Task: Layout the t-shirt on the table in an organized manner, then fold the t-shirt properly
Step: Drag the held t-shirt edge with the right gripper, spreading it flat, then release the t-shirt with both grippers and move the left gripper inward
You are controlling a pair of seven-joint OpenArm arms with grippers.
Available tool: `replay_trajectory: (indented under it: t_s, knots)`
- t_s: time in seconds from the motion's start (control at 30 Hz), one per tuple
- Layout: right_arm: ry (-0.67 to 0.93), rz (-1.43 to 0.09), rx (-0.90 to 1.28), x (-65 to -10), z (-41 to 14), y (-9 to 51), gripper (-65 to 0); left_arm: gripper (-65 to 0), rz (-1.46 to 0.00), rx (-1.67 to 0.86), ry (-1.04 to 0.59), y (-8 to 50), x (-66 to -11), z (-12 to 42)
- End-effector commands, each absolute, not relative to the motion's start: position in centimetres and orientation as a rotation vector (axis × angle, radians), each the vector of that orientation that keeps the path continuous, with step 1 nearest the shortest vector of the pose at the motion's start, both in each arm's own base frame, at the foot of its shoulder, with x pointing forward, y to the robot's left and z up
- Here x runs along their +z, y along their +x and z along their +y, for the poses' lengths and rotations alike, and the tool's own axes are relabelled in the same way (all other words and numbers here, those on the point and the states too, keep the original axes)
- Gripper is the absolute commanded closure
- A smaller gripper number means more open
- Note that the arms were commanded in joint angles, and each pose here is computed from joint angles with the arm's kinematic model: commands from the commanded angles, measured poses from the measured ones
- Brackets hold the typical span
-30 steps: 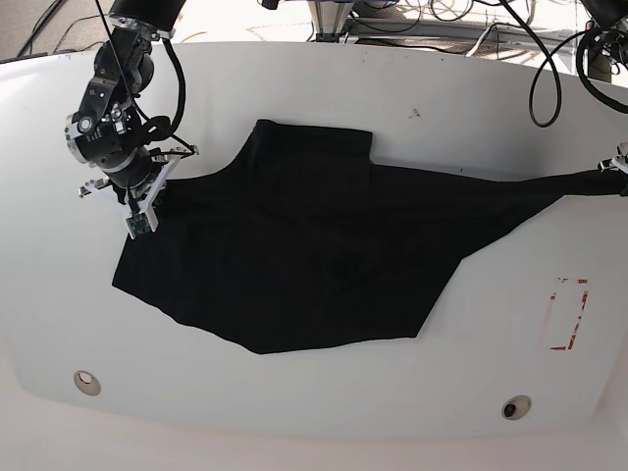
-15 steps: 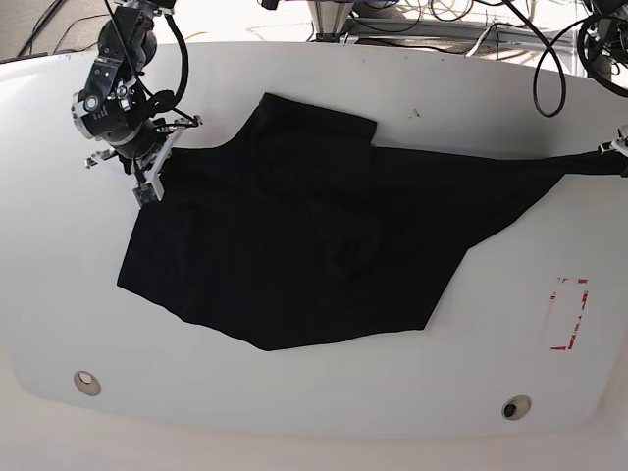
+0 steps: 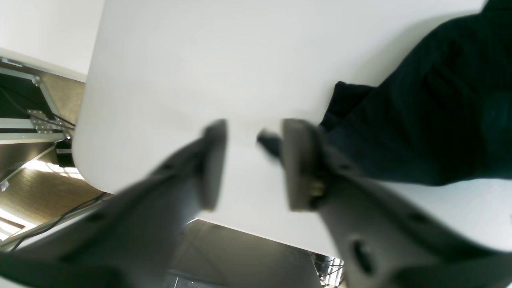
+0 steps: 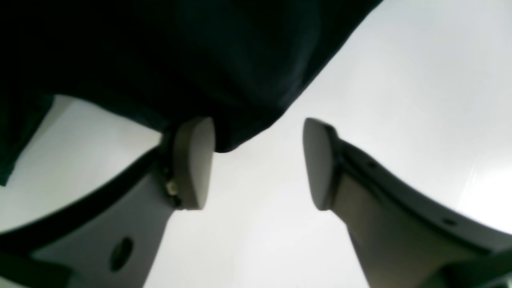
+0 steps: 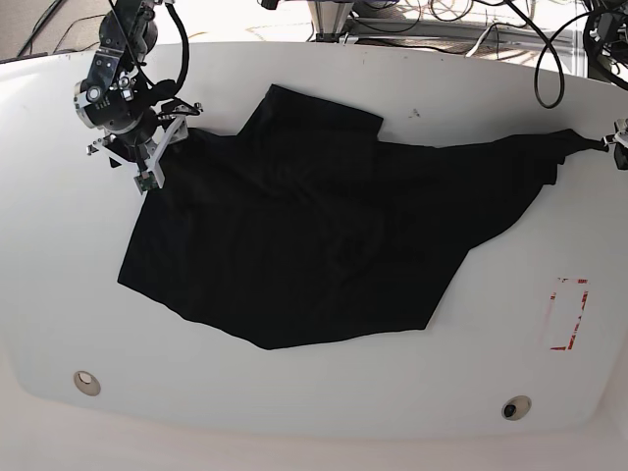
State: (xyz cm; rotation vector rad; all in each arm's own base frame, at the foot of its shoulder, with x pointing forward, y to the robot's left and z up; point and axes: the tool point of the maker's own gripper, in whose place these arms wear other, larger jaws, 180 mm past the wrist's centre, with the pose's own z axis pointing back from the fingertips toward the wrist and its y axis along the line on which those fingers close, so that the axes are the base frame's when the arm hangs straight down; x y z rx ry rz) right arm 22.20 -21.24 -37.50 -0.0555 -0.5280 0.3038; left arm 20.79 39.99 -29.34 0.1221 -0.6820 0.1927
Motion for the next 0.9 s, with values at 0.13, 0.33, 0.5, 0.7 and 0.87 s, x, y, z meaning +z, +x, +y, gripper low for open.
replay_trajectory:
  t_s: [0.13,0.33,0.5,0.7,0.87]
  knots:
    - [-0.073,-0.563,0.309,-36.5,-21.5,22.8,-42.5,-42.6,-0.715,0.177,0.145,21.4,-28.1,40.5]
    - [-0.073,-0.577,0.312,-36.3,-21.5,23.3,-42.3,-45.8,-0.719,0.176,0.18,21.6,-27.8,41.1]
    - [-0.08,-0.627,0.311,-35.1,-21.5,25.0,-42.3,-45.8,-0.775,0.184,0.176,23.2,-26.6,41.0]
    - [-0.094,-0.688,0.31,-33.4,-21.6,27.3,-42.5,-45.8,-0.831,0.185,0.166,24.6,-25.3,40.8]
    - [-0.098,-0.739,0.305,-32.0,-21.6,29.2,-42.8,-45.8,-0.866,0.138,0.128,27.0,-24.8,39.0]
